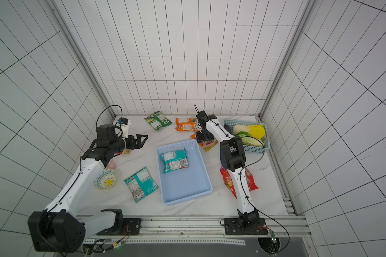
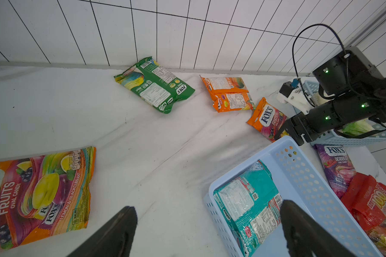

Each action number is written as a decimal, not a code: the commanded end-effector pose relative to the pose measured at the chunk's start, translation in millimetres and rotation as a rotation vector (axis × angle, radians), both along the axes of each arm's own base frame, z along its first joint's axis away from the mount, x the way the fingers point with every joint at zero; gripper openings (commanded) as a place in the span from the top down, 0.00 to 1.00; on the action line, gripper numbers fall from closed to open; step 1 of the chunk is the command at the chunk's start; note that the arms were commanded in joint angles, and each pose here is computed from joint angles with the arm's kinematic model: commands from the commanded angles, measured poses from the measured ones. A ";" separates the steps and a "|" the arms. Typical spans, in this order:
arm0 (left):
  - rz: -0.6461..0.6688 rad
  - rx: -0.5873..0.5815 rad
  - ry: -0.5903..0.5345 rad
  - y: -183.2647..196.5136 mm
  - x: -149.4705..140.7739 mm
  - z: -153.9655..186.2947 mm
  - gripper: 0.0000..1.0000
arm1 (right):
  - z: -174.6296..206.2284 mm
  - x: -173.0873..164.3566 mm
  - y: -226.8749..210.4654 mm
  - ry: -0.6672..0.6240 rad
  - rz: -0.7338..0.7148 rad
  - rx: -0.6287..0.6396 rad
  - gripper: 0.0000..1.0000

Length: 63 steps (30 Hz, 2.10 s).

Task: Put the candies in the basket
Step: Pick up the candy at the center of the board, then place the candy in the basket.

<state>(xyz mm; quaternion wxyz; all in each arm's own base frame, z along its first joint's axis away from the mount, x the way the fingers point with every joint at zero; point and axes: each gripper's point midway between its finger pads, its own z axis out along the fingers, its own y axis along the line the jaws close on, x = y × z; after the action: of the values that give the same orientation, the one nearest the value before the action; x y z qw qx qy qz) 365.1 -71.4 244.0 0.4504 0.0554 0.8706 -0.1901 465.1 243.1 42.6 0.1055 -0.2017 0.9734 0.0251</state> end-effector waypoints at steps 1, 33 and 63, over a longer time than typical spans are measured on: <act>0.004 0.019 -0.055 0.1 1.6 19.4 0.02 | -17.9 -8.1 -0.7 0.045 0.013 -0.036 0.37; 0.000 -0.003 -0.050 -2.0 -0.3 17.5 0.02 | 37.3 0.3 -28.0 -0.048 -0.030 -0.007 1.00; 0.014 -0.008 -0.049 2.6 2.0 13.2 0.02 | 186.5 -89.6 -1.2 -0.437 0.335 0.102 1.00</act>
<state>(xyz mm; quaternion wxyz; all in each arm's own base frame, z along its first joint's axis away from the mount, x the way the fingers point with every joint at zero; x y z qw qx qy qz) 365.8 -69.3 251.4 0.4594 0.0504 0.8669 -0.1870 385.6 227.1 215.0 0.2801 -0.3029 0.9099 0.0424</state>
